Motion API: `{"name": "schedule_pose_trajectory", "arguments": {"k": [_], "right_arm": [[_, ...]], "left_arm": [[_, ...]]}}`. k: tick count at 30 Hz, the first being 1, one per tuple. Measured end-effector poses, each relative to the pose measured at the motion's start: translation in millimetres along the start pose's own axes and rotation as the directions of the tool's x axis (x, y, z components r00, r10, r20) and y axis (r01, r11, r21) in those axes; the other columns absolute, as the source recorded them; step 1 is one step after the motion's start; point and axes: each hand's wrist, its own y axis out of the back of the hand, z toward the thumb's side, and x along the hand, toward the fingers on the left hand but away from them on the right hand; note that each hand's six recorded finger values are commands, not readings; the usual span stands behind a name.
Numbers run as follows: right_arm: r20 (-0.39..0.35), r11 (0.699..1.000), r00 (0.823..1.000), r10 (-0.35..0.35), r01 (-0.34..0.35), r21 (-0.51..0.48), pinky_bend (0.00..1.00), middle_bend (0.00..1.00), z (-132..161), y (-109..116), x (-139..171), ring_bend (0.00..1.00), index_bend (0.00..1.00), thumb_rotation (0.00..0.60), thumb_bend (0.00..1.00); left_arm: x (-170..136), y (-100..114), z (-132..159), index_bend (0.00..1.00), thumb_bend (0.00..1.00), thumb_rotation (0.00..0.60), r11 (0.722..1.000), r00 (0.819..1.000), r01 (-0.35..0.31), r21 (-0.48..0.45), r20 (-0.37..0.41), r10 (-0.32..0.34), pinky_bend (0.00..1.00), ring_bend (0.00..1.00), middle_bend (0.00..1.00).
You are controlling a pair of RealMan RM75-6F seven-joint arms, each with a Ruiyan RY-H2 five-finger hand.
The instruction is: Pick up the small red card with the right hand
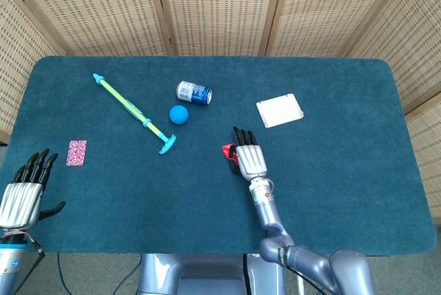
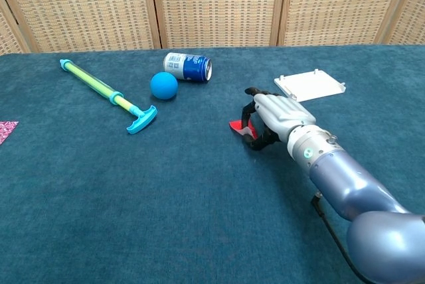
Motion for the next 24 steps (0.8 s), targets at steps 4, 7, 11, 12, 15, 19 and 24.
{"name": "schedule_pose_trajectory", "arguments": {"k": [4,7,11,12,15,19,24], "right_arm": [[-0.006,1.0,1.0,0.001,-0.001,0.004,0.0,0.06,2,2,-1,0.0,0.58,0.6,0.61],[-0.011,1.0,1.0,0.002,-0.002,0.008,0.0,0.06,5,3,-3,0.0,0.58,0.6,0.61],[-0.018,1.0,1.0,-0.002,0.002,0.016,0.0,0.07,9,6,-6,0.0,0.59,0.6,0.61],[-0.018,1.0,1.0,-0.002,0.003,0.016,0.0,0.07,9,6,-7,0.0,0.59,0.6,0.61],[-0.018,1.0,1.0,-0.002,0.003,0.014,0.0,0.07,11,8,-11,0.0,0.58,0.6,0.61],[-0.023,1.0,1.0,-0.008,0.008,0.024,0.0,0.07,16,12,-18,0.0,0.59,0.6,0.61],[-0.028,0.999,0.999,-0.025,0.026,0.04,0.0,0.08,22,22,-31,0.0,0.6,0.6,0.61]], "left_arm": [[0,0,0,0.0,0.09,0.6,1.0,1.0,-0.002,0.0,0.001,0.002,0.16,0.0,0.0],[0,1,0,0.0,0.09,0.6,1.0,1.0,-0.003,-0.001,-0.001,0.003,0.16,0.0,0.0],[0,1,-1,0.0,0.09,0.6,1.0,1.0,-0.003,-0.002,-0.002,0.003,0.16,0.0,0.0],[0,1,-1,0.0,0.09,0.6,1.0,1.0,-0.003,-0.002,-0.003,0.003,0.16,0.0,0.0],[1,1,-2,0.0,0.09,0.6,1.0,1.0,-0.004,-0.004,-0.008,0.004,0.16,0.0,0.0],[2,1,-4,0.0,0.09,0.6,1.0,1.0,-0.001,-0.005,-0.012,0.001,0.16,0.0,0.0],[3,1,-6,0.0,0.09,0.6,1.0,1.0,-0.002,-0.005,-0.02,0.002,0.16,0.0,0.0]]}}
